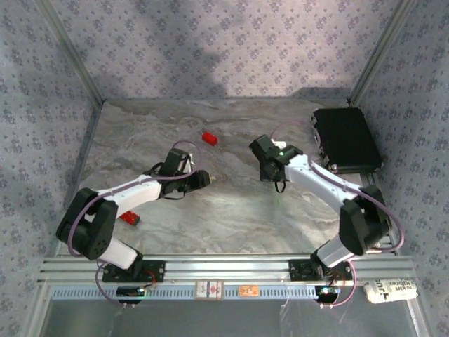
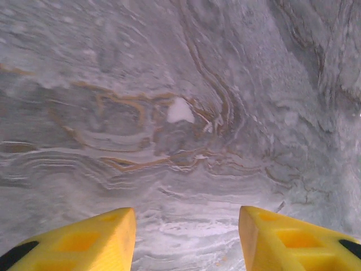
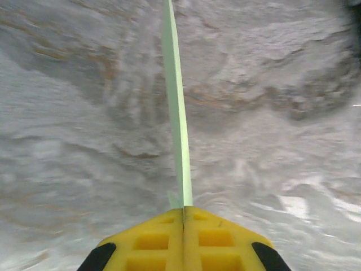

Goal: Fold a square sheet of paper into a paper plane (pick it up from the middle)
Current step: Turn over the paper at the center of the table, then hold the paper at the center of the table.

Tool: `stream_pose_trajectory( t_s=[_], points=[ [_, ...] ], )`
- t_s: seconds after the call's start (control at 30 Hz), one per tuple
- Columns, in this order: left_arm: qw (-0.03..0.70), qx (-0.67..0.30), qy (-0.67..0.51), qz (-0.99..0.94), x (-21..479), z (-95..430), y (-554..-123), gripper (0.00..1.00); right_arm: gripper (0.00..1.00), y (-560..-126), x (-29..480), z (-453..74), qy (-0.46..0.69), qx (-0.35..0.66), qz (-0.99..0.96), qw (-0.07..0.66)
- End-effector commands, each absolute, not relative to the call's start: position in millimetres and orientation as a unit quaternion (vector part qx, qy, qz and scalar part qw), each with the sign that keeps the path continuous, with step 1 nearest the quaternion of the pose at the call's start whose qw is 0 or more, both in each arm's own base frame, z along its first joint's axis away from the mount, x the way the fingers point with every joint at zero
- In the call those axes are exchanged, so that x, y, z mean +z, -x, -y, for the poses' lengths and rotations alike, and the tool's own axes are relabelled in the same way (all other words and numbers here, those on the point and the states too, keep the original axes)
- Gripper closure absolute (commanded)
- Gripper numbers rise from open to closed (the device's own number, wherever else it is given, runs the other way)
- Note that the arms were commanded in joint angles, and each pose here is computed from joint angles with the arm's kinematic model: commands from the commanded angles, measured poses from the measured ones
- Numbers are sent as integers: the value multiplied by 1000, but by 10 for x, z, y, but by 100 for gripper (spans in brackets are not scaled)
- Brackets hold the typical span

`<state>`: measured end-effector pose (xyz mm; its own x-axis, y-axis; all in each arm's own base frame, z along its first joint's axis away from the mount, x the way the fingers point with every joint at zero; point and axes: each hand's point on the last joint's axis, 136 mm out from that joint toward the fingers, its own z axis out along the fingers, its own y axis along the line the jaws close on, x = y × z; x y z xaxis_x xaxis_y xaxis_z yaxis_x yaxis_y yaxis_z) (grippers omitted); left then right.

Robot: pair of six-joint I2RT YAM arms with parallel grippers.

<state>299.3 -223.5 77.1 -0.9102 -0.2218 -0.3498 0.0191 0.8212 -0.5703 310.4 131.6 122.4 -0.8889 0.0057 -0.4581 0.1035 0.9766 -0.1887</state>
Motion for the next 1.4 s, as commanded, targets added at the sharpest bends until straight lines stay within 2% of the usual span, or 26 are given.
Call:
stream_pose_trajectory(
  t_s=[0.0,0.27,0.43,0.63,0.73,0.83,0.93,1.17,1.37],
  points=[
    [242,-291,79,-922,938,2079,-3078,48,95,-3087,1365,-1141,8,-221,-946,236],
    [275,-251,127,-919,979,1717,-3075,47,93,-3198,916,-2000,74,-177,-960,203],
    [297,-238,148,-913,1038,1557,-3050,45,89,-3207,714,-2611,97,-84,-974,186],
    [293,-237,150,-914,1023,1535,-3022,44,79,-3223,826,-3069,103,57,-974,192],
    [287,-246,144,-915,1014,1587,-3027,44,68,-3228,939,-3066,89,112,-969,203],
    [276,-253,133,-918,990,1647,-3024,44,62,-3208,1003,-2900,65,171,-962,204],
    [254,-269,122,-921,943,1757,-3015,45,61,-3144,938,-2649,14,242,-950,195],
    [209,-306,67,-927,872,2254,-3015,51,73,-3140,740,-2203,-103,371,-906,175],
    [159,-338,36,-927,776,2623,-2954,53,82,-3158,620,-2294,-110,399,-898,149]
  ],
)
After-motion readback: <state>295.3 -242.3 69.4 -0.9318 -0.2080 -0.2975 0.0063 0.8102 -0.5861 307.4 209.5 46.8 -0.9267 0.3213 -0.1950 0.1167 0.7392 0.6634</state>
